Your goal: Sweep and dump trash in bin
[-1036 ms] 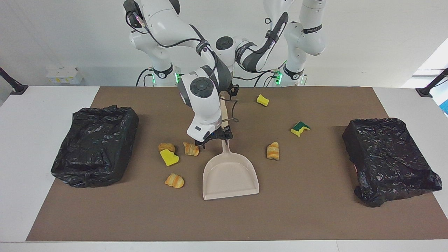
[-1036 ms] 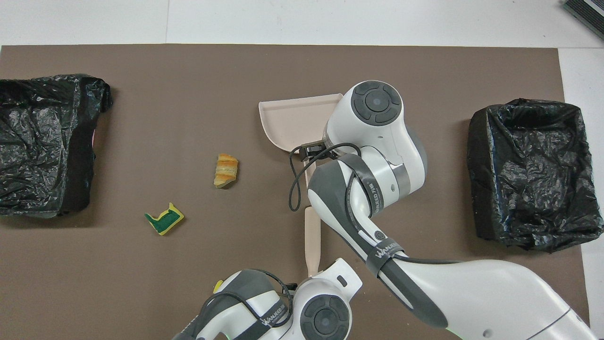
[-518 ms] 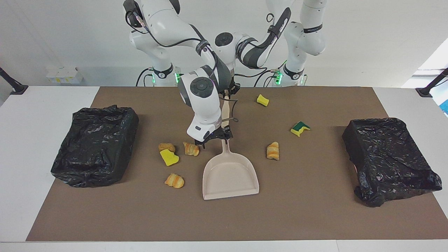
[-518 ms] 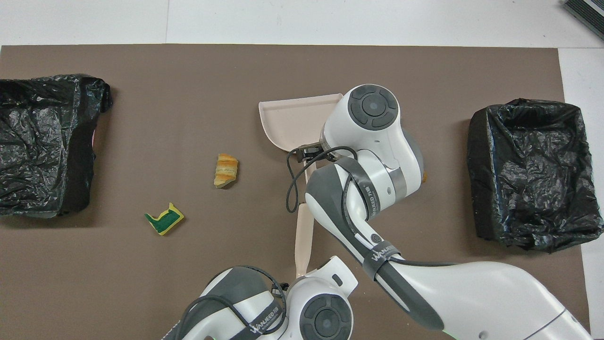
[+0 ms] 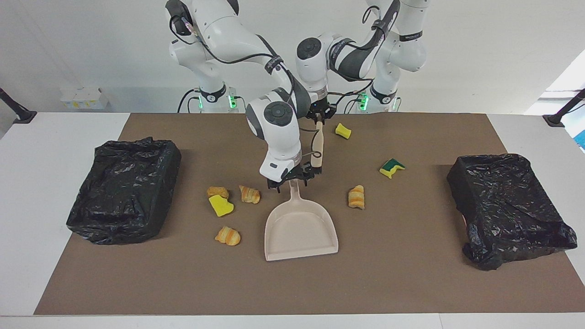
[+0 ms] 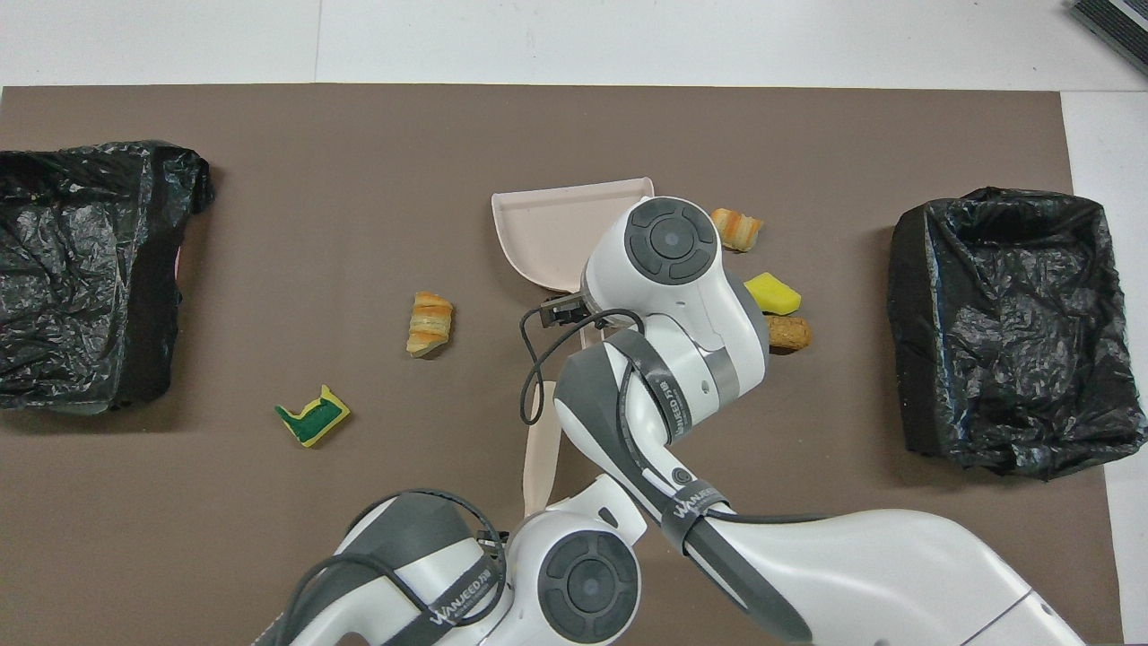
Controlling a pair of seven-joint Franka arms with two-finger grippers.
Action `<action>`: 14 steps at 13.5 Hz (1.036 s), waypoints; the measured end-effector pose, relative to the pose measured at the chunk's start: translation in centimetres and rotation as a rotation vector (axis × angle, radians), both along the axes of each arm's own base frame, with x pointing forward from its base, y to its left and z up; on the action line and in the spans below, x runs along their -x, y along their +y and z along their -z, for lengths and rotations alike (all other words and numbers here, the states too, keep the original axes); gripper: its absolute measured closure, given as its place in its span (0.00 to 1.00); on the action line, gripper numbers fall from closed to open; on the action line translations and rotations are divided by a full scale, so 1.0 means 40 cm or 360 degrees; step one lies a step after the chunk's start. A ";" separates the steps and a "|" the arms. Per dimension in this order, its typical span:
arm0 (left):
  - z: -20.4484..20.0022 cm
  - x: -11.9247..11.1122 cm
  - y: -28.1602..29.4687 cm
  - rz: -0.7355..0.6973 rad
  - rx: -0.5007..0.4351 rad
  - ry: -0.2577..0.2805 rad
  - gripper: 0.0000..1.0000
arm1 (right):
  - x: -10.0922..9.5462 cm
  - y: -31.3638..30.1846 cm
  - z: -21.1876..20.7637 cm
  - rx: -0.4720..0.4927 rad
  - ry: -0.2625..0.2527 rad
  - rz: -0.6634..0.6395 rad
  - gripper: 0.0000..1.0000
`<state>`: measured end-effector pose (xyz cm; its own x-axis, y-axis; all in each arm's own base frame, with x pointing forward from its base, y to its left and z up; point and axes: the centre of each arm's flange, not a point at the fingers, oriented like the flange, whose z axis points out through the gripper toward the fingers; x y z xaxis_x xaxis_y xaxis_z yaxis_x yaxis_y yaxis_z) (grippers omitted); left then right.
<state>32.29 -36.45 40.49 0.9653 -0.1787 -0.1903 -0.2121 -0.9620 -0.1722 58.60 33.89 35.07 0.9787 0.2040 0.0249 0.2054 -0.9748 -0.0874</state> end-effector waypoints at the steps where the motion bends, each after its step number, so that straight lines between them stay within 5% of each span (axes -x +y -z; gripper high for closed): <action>1: -0.001 -0.009 0.027 -0.0012 -0.0027 0.0013 0.74 | 0.004 -0.002 0.005 0.0005 0.0007 0.0000 0.14; 2: 0.002 -0.012 0.050 -0.0022 -0.0060 0.0024 0.74 | 0.009 -0.003 0.009 0.0009 0.0014 -0.0002 0.15; 5: 0.020 0.022 0.101 -0.0031 -0.0171 0.0103 0.74 | 0.025 0.004 0.008 0.0013 0.0020 -0.0016 0.46; 7: 0.027 0.054 0.136 -0.0059 -0.0249 0.0148 0.74 | 0.031 0.005 0.007 0.0016 0.0024 -0.0021 0.52; 8: 0.027 0.066 0.148 -0.0079 -0.0268 0.0153 0.74 | 0.035 0.007 0.004 0.0019 0.0028 -0.0024 0.66; 11: 0.030 0.100 0.175 -0.0087 -0.0308 0.0172 0.74 | 0.059 0.022 -0.033 0.0035 0.0046 -0.0067 0.68; 14: 0.025 0.125 0.179 -0.0062 -0.0308 0.0162 0.74 | 0.069 -0.030 -0.122 0.0065 0.0059 -0.0398 0.68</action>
